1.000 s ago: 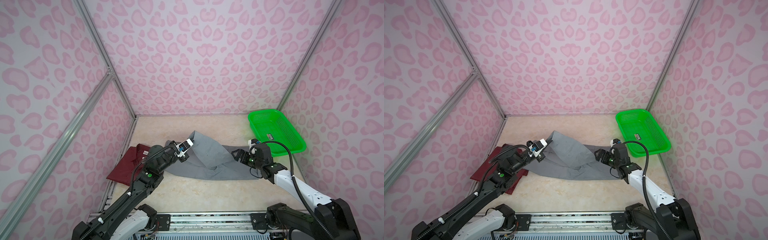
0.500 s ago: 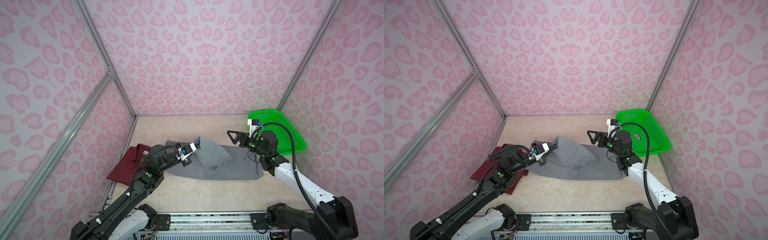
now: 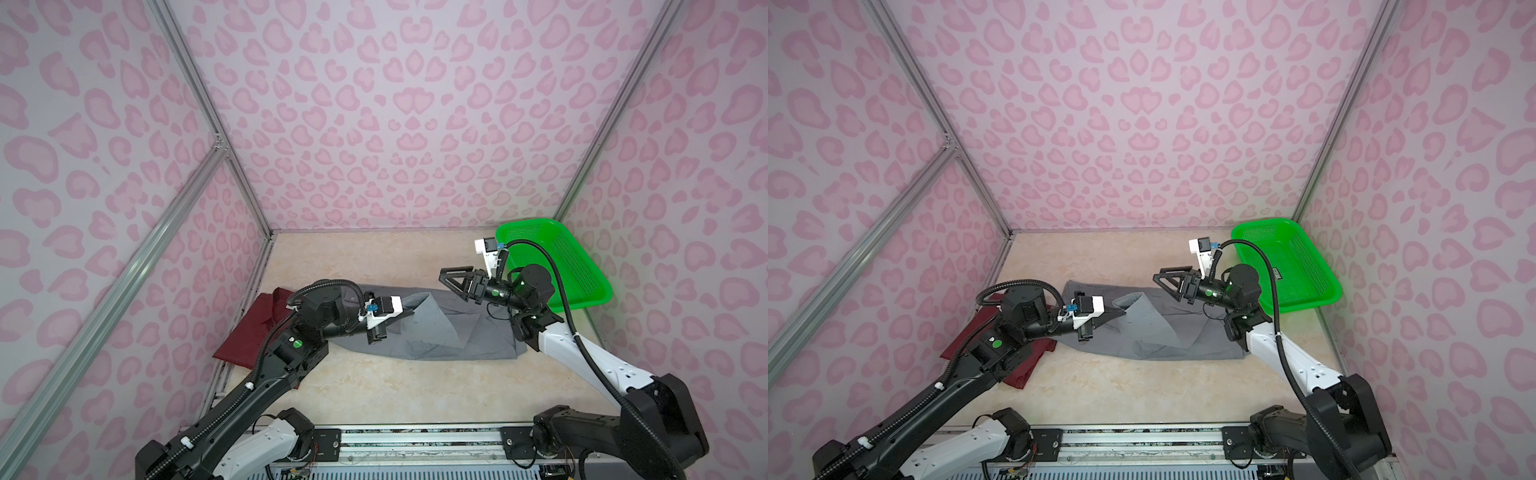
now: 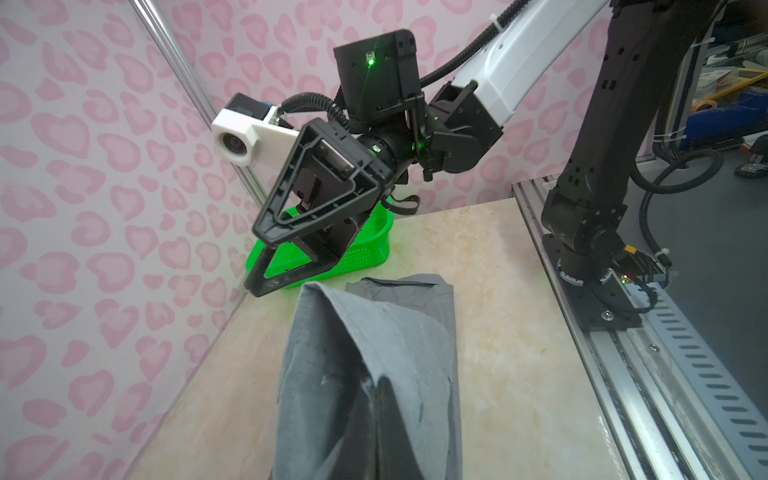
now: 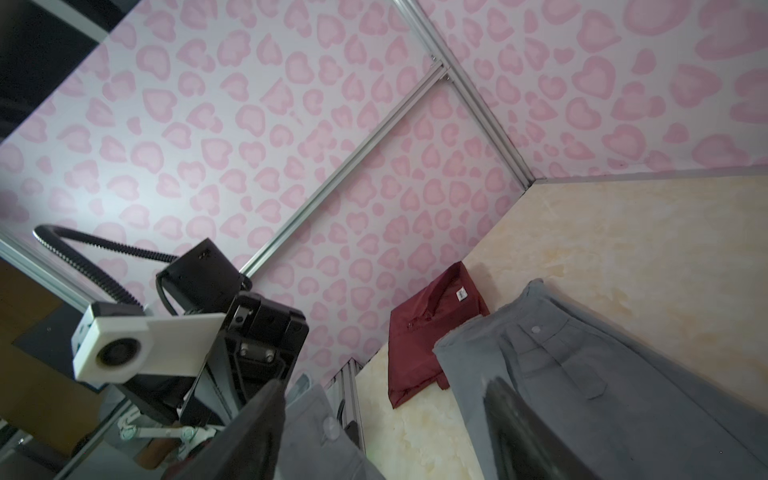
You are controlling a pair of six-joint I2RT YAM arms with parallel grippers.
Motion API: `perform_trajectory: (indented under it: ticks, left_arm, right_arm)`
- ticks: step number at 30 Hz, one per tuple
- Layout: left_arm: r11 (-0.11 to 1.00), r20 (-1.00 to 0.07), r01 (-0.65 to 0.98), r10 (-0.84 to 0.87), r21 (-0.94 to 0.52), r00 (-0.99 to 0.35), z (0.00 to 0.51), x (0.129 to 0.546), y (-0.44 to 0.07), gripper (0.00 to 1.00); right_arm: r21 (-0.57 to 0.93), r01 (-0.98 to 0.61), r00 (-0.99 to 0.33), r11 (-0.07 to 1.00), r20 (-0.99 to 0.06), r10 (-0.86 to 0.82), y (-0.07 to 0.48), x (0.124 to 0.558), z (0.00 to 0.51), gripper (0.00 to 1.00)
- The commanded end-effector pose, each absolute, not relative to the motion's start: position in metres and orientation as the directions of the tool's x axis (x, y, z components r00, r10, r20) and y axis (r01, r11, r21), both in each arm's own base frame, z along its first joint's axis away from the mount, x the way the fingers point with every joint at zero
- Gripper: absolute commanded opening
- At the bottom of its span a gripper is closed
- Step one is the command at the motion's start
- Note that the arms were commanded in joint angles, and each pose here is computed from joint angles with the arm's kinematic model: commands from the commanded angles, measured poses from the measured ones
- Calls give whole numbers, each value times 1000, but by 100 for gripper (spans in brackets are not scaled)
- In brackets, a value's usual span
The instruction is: Fold and stack the long sleeve shirts
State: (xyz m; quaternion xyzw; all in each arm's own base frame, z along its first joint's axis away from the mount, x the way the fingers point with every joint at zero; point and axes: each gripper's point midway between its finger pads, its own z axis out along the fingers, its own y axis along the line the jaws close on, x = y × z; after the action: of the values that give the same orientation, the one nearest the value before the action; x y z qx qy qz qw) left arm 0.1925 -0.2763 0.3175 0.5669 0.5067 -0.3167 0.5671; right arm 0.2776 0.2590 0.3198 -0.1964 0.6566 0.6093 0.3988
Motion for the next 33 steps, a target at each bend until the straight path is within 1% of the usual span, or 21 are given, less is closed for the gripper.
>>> perform_trajectory:
  ticks: [1, 2, 4, 7, 9, 10, 12, 14, 17, 19, 21, 22, 25, 26, 27, 28, 30, 32, 33]
  left_arm:
    - [139, -927, 930, 216, 341, 308, 320, 191, -277, 4]
    - [141, -925, 928, 219, 344, 310, 319, 192, -277, 4]
    - [140, -926, 929, 221, 342, 307, 318, 193, -278, 4]
    - [139, -926, 929, 221, 342, 307, 317, 194, -279, 4]
    - [140, -925, 929, 223, 344, 309, 317, 194, -279, 4]
    - [143, -924, 928, 225, 345, 309, 317, 195, -279, 4]
    - [145, -923, 926, 227, 347, 311, 316, 196, -278, 4]
    - [152, -922, 925, 232, 348, 309, 315, 197, -278, 4]
    - [160, -920, 921, 236, 355, 314, 315, 200, -278, 4]
    - [170, -918, 917, 241, 359, 315, 315, 202, -277, 4]
    - [214, -919, 906, 238, 366, 315, 319, 211, -277, 4]
    - [238, -921, 900, 235, 365, 311, 322, 215, -276, 6]
    - [282, -923, 886, 222, 368, 313, 333, 222, -275, 19]
    - [290, -926, 885, 215, 364, 310, 336, 222, -275, 27]
    - [308, -930, 882, 209, 357, 304, 340, 225, -274, 33]
    - [324, -932, 877, 205, 354, 300, 344, 227, -273, 35]
    - [369, -936, 863, 199, 346, 290, 351, 232, -269, 50]
    - [421, -940, 841, 184, 339, 287, 362, 235, -262, 77]
    - [435, -942, 835, 176, 336, 287, 366, 234, -260, 98]
  right_arm:
    - [567, -778, -577, 271, -815, 49, 265, 255, 277, 76]
    - [543, -786, -557, 294, -829, 42, 264, 251, 276, 75]
    - [516, -808, -531, 284, -847, 31, 265, 237, 278, 74]
    - [483, -829, -507, 282, -862, -14, 269, 221, 273, 69]
    - [474, -828, -507, 299, -861, -42, 271, 217, 265, 61]
    - [475, -833, -507, 284, -861, -45, 272, 215, 265, 57]
    - [486, -828, -517, 279, -855, -45, 273, 213, 262, 52]
    - [491, -830, -520, 265, -853, -46, 274, 210, 262, 43]
    - [486, -838, -510, 247, -859, -41, 276, 207, 267, 22]
    - [478, -841, -502, 254, -864, -35, 275, 207, 270, 0]
    - [466, -838, -487, 284, -873, -3, 273, 213, 275, 0]
    - [464, -836, -482, 293, -876, 13, 271, 215, 277, 0]
    - [433, -821, -438, 373, -896, 78, 263, 230, 292, 0]
    - [427, -809, -424, 405, -900, 102, 259, 238, 298, 0]
    - [424, -801, -414, 423, -902, 120, 256, 244, 304, 0]
    - [423, -792, -404, 440, -904, 141, 253, 251, 311, 0]
    - [437, -767, -399, 470, -898, 184, 245, 268, 322, 0]
    - [458, -730, -396, 508, -889, 232, 235, 287, 331, 0]
    - [461, -713, -388, 529, -887, 250, 229, 294, 334, 0]
